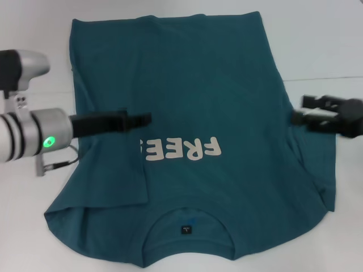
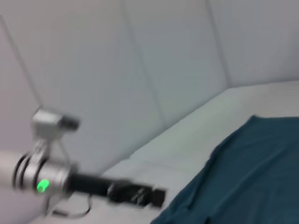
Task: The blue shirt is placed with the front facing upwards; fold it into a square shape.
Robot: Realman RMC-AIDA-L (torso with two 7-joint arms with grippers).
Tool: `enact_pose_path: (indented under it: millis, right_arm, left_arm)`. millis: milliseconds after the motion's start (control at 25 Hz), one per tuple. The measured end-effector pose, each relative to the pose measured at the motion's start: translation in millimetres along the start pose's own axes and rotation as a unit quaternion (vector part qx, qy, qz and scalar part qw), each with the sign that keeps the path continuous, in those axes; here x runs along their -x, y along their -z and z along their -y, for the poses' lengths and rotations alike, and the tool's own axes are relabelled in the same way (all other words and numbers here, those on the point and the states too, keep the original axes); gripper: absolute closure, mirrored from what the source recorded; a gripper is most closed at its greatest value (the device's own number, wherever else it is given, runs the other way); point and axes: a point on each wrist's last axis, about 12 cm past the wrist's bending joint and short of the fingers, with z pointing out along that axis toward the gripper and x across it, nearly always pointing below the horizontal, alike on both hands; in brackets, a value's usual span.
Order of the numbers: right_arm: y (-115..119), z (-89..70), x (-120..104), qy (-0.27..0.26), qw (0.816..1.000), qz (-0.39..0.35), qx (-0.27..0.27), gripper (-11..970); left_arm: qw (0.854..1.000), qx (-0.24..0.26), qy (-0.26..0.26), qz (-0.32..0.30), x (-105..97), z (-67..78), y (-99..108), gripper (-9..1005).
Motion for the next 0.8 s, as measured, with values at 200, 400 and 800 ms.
enact_pose_path:
  millis: [200, 400, 800]
  right_arm:
    - [46.7, 4.9, 24.1, -0.129, 0.991, 0.012, -0.039, 17]
    - [79.1, 18.1, 26.0, -0.309, 0.944, -0.014, -0.112, 18]
    - [87.2, 36.1, 23.7, -0.399, 0.886, -0.09, -0.22, 17]
  left_arm:
    - [0.997, -0.055, -0.054, -0.001, -18.3, 3.7, 30.8, 317]
    - [0.993, -0.073, -0.094, -0.004, -34.7, 3.2, 41.2, 218]
    - [0.99, -0.08, -0.117, -0.014, -44.8, 3.0, 34.0, 72]
